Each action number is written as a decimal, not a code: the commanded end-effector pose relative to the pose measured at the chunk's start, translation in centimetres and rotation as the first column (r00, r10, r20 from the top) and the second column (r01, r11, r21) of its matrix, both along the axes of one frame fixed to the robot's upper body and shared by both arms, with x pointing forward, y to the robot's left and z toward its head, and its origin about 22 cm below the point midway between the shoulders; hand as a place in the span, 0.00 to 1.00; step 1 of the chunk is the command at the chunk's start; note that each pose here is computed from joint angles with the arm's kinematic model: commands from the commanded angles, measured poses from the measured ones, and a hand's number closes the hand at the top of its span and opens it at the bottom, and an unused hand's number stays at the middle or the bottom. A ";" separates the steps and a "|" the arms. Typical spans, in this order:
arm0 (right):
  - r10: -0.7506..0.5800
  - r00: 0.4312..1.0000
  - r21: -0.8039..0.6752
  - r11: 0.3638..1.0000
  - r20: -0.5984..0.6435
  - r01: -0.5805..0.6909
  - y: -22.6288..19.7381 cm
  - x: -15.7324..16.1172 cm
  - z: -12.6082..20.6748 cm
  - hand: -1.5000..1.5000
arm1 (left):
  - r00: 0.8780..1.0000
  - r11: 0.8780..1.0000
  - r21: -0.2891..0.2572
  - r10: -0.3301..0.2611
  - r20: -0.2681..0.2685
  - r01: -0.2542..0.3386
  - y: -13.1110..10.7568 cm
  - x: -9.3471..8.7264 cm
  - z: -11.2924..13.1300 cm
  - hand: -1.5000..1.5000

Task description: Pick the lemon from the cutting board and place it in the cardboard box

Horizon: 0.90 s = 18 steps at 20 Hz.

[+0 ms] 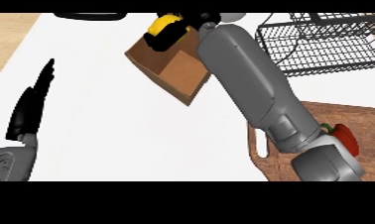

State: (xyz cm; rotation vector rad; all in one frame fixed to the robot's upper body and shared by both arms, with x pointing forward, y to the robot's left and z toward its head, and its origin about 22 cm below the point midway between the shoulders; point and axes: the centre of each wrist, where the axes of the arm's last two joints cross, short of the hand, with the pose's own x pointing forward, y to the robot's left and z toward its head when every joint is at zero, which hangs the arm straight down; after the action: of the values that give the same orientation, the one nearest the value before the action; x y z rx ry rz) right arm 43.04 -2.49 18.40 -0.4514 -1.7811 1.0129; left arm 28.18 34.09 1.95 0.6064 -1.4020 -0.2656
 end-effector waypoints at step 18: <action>-0.097 0.995 0.298 0.949 -0.029 0.101 -1.1 1.3 -3.9 0.00 | 1.000 1.000 0.014 -0.016 0.018 0.016 -0.9 1.0 0.0 0.50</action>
State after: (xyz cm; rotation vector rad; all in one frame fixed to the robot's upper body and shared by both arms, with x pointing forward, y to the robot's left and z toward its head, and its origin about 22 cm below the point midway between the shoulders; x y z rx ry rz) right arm 44.15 -3.42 14.13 -0.3645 -1.7462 0.7740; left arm 29.70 32.77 2.60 0.5893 -1.4278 -0.2903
